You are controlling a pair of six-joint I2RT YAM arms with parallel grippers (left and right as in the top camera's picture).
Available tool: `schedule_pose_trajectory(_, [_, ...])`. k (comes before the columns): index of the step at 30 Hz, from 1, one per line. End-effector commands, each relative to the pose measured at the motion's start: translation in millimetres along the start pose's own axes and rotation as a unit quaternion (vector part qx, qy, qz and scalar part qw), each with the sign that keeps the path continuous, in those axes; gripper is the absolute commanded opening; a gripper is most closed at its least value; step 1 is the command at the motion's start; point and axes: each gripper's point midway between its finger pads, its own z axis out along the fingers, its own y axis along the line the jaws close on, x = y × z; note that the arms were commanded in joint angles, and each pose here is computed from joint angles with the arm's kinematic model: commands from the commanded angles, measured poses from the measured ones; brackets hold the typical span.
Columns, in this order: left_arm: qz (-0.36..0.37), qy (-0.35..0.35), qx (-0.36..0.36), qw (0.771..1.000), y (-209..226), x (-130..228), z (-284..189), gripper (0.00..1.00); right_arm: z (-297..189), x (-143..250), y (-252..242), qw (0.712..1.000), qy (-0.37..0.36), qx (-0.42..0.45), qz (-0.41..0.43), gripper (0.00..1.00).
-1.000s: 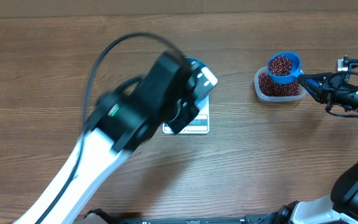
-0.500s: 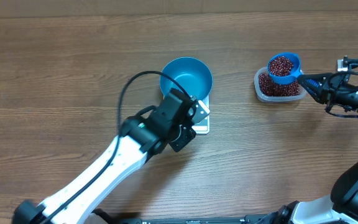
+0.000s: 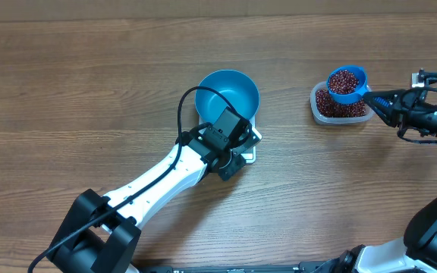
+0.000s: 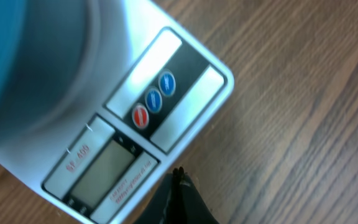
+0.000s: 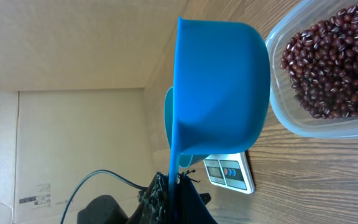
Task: Scoop item into bowl and weigh 150g on scale
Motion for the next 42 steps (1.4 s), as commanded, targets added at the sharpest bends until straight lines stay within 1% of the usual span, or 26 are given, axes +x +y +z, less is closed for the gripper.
schedule_pose_trajectory(1, [-0.006, -0.016, 0.001, 1.000, 0, -7, 1, 0.04, -2, -4, 5, 1.000, -0.004, -0.011, -0.012, 0.04])
schedule_pose_trajectory(13, [-0.007, -0.012, 0.006, 1.000, -2, -6, 6, 0.04, -2, -4, 4, 1.000, -0.005, -0.005, -0.013, 0.04])
schedule_pose_trajectory(18, [-0.007, -0.013, 0.021, 1.000, -7, -6, 6, 0.04, -2, -4, 3, 1.000, -0.005, -0.005, -0.013, 0.04])
schedule_pose_trajectory(26, [-0.010, -0.021, 0.020, 1.000, -6, -10, 8, 0.04, -2, -4, 0, 1.000, -0.005, 0.004, -0.013, 0.04])
schedule_pose_trajectory(42, [-0.020, -0.010, 0.017, 1.000, -4, -8, 11, 0.04, -2, -4, 0, 1.000, -0.005, 0.004, -0.013, 0.04])
